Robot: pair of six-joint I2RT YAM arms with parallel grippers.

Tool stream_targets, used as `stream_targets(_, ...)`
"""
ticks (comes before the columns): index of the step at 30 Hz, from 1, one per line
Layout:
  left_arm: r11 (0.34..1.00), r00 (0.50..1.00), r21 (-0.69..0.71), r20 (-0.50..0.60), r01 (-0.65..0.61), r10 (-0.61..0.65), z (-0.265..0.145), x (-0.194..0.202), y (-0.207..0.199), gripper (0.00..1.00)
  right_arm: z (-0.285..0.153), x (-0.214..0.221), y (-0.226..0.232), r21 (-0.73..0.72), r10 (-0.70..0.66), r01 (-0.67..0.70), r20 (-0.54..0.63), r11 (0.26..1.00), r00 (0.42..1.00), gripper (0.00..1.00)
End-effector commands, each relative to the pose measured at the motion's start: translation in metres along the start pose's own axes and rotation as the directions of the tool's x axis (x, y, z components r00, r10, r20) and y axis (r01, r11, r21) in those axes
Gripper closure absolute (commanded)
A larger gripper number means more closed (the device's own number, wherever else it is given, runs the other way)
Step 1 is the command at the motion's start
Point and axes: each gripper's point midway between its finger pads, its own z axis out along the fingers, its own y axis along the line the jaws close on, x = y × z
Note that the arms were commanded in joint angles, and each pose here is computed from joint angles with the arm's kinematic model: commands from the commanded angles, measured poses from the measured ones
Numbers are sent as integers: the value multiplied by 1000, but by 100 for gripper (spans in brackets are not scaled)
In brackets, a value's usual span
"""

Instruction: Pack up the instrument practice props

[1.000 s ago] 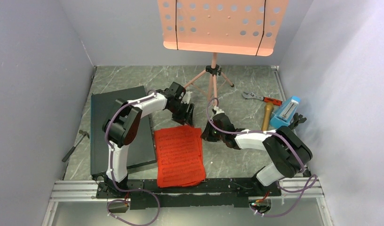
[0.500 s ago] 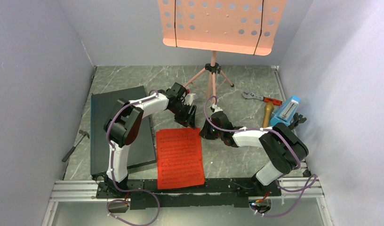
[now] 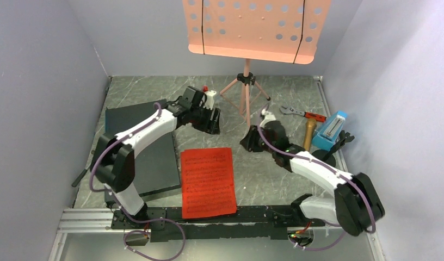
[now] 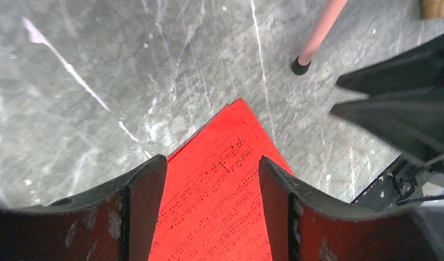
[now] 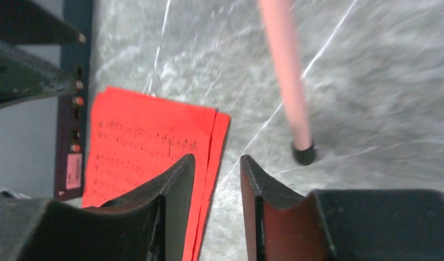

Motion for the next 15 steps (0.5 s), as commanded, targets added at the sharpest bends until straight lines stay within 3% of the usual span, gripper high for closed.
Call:
stream_targets(1,994,988,-108,149,-16,33,-35,-20,7,30,-31,-50,1,-83,-32,42,122,996,992,56)
stream_targets(8,978,957,-204,277,-30,88,-83,-32,23,21,-64,-136,-6,-248,80,-10,275,969,958,39)
stream_targets(15,977,905,-209,423,40,54,-128,-32,57,8,-71,-220,-13,-337,186,-37,423,941,887,19)
